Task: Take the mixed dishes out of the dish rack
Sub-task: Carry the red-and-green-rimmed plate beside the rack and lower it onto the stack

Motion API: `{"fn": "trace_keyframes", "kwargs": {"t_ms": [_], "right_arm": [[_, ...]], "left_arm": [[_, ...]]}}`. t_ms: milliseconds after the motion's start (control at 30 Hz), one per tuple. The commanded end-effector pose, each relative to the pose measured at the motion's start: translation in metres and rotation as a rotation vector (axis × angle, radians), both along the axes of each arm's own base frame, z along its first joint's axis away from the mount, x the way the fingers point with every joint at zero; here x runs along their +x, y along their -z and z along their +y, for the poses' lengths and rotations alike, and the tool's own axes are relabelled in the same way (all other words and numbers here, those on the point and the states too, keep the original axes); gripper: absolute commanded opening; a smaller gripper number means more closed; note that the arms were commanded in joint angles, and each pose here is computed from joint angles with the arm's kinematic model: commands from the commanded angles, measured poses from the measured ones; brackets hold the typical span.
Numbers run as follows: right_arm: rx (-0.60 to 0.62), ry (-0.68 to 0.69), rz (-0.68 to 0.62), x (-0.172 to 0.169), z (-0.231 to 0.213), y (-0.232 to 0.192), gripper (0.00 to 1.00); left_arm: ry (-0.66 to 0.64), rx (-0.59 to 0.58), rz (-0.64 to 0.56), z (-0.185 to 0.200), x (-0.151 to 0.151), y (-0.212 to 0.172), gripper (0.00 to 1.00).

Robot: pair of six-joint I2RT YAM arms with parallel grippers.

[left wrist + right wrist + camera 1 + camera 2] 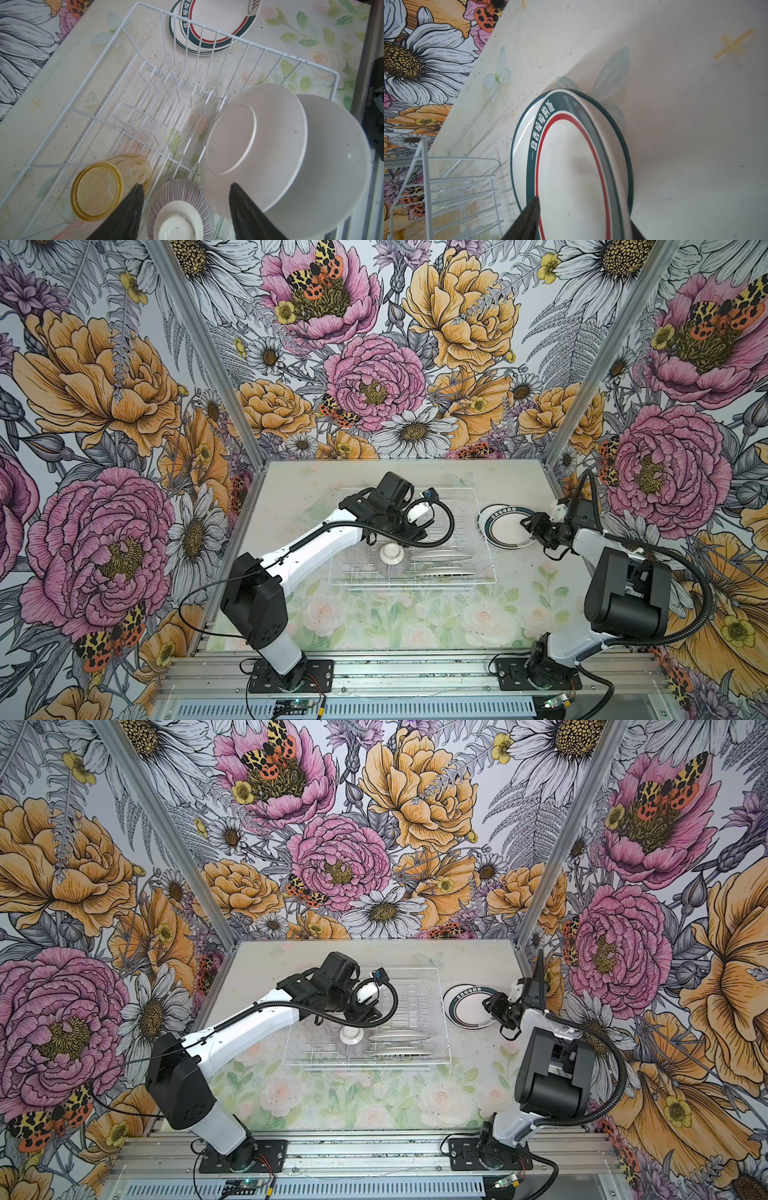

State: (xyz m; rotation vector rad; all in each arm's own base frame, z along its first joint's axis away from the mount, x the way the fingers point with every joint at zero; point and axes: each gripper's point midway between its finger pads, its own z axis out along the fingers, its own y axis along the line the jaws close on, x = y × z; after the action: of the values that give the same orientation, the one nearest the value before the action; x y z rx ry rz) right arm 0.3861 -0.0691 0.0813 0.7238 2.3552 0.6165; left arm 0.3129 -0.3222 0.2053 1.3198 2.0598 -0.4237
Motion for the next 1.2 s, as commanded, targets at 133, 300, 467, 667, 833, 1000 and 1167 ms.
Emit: {"fn": "trace_keyframes", "kwargs": {"t_ms": [133, 300, 467, 667, 833, 1000, 1167], "right_arm": [[-0.068, -0.008, 0.042, 0.001, -0.011, 0.008, 0.55], [-0.094, -0.005, 0.079, -0.002, -0.016, 0.016, 0.58], [-0.112, 0.000, 0.094, -0.003, -0.018, 0.019, 0.62], [-0.144, 0.013, 0.122, -0.003, -0.021, 0.025, 0.70], [-0.179, 0.019, 0.152, 0.001, -0.020, 0.030, 0.80], [-0.212, 0.007, 0.168, 0.011, -0.012, 0.032, 0.90], [-0.224, 0.003, 0.169, 0.022, -0.007, 0.033, 0.92]], "left_arm": [[0.006, 0.015, -0.015, -0.002, 0.002, -0.001, 0.67], [0.005, 0.022, -0.008, -0.002, 0.002, 0.001, 0.67], [0.006, 0.027, -0.007, -0.002, 0.002, 0.002, 0.67], [0.006, 0.031, -0.003, -0.002, 0.001, 0.005, 0.67], [0.006, 0.037, 0.001, -0.001, 0.001, 0.007, 0.67], [0.006, 0.042, 0.000, 0.000, 0.000, 0.009, 0.67], [0.004, 0.059, -0.002, 0.003, 0.000, 0.011, 0.67]]}}
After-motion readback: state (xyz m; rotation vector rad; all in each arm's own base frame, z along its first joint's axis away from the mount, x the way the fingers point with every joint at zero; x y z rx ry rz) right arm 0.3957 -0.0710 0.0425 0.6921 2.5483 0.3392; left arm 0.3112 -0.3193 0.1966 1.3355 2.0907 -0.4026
